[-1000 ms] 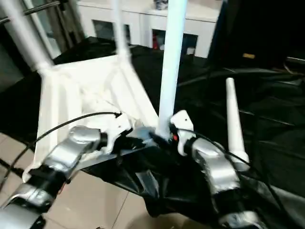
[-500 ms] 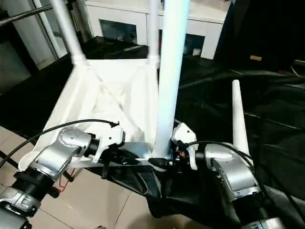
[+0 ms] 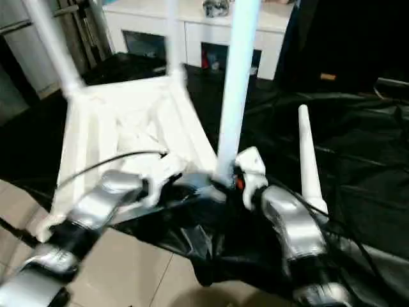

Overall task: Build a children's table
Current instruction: Rotate leg to tighten

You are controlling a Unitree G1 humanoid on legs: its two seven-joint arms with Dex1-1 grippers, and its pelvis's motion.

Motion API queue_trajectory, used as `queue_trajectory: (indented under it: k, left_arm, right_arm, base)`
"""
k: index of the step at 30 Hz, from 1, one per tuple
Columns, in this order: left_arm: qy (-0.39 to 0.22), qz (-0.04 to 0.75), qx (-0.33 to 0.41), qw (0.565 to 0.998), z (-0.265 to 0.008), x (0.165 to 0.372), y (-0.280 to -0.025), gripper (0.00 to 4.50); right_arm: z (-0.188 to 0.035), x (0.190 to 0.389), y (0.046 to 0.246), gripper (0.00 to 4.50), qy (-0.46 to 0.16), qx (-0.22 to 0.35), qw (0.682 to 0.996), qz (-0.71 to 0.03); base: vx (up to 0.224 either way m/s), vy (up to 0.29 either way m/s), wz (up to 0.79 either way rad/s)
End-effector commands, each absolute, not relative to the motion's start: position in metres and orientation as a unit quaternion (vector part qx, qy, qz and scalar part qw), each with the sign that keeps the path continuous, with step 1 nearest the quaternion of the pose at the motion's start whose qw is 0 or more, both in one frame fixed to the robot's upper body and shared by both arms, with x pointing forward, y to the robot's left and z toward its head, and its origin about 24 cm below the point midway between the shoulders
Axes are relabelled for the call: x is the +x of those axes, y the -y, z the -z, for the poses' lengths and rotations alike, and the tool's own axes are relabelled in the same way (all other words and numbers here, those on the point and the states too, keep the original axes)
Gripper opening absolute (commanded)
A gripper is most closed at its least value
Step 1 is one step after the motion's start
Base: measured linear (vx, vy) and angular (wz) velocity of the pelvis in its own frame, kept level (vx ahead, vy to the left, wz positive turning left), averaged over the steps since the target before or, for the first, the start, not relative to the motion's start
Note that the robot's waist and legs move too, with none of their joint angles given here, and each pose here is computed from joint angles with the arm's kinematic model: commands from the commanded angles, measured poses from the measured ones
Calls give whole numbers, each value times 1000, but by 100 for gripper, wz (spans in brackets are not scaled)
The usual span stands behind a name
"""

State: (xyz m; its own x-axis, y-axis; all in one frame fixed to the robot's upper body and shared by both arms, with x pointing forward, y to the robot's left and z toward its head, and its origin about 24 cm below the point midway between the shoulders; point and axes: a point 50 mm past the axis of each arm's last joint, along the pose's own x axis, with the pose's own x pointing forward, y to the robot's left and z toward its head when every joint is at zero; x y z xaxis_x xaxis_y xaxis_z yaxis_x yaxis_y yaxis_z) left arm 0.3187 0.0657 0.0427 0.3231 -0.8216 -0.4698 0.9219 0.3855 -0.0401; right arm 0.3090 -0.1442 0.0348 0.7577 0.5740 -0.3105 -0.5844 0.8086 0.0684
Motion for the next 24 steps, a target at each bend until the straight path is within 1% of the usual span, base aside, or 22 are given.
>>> queue_trajectory:
  k: [1,3,4,5,6,8,10,12,16,17,18,19,21,22,24]
  left_arm:
    - [-173,505,100,840,-62,331,-41,0]
    - [-178,483,90,853,-62,334,-34,0]
    - [-179,481,88,854,-62,334,-32,0]
    - [-179,483,89,852,-62,334,-31,0]
    - [-178,485,90,851,-62,333,-31,0]
    - [-175,495,96,846,-62,332,-31,0]
    - [-173,499,98,844,-61,332,-31,0]
    - [-162,519,101,834,-61,330,-28,0]
    - [-150,530,102,829,-62,329,-24,0]
    - [-139,533,107,828,-63,329,-21,0]
    - [-132,519,108,838,-63,332,-20,0]
    - [-131,516,108,840,-63,332,-20,0]
    - [-127,514,83,844,-65,334,-20,0]
    - [-124,518,74,843,-68,334,-21,57]
    - [-121,518,72,844,-69,334,-22,62]
  right_arm:
    - [-7,301,114,274,-219,5,930,-294]
    - [-2,305,110,274,-230,3,941,-248]
    - [-2,306,109,274,-230,3,943,-241]
    - [-2,306,107,330,-227,8,944,-238]
    - [-2,306,106,344,-226,13,945,-237]
    - [-3,307,107,350,-225,18,946,-233]
    - [-3,308,107,372,-222,16,948,-228]
    - [-9,312,113,372,-200,0,957,-209]
    - [-16,314,118,372,-183,0,963,-196]
    - [-24,314,127,372,-162,2,968,-189]
    - [-33,309,140,372,-143,3,972,-186]
    - [-34,308,142,372,-141,3,972,-186]
    - [-43,300,156,372,-124,4,974,-187]
    - [-48,296,164,379,-115,10,975,-188]
    - [-52,293,169,379,-108,14,976,-188]
  base:
    - [0,0,0]
    - [0,0,0]
    - [0,0,0]
    - [0,0,0]
    - [0,0,0]
    - [0,0,0]
    - [0,0,0]
    - [0,0,0]
    - [0,0,0]
    - [0,0,0]
    - [0,0,0]
    - [0,0,0]
    - [0,0,0]
    - [0,0,0]
    - [0,0,0]
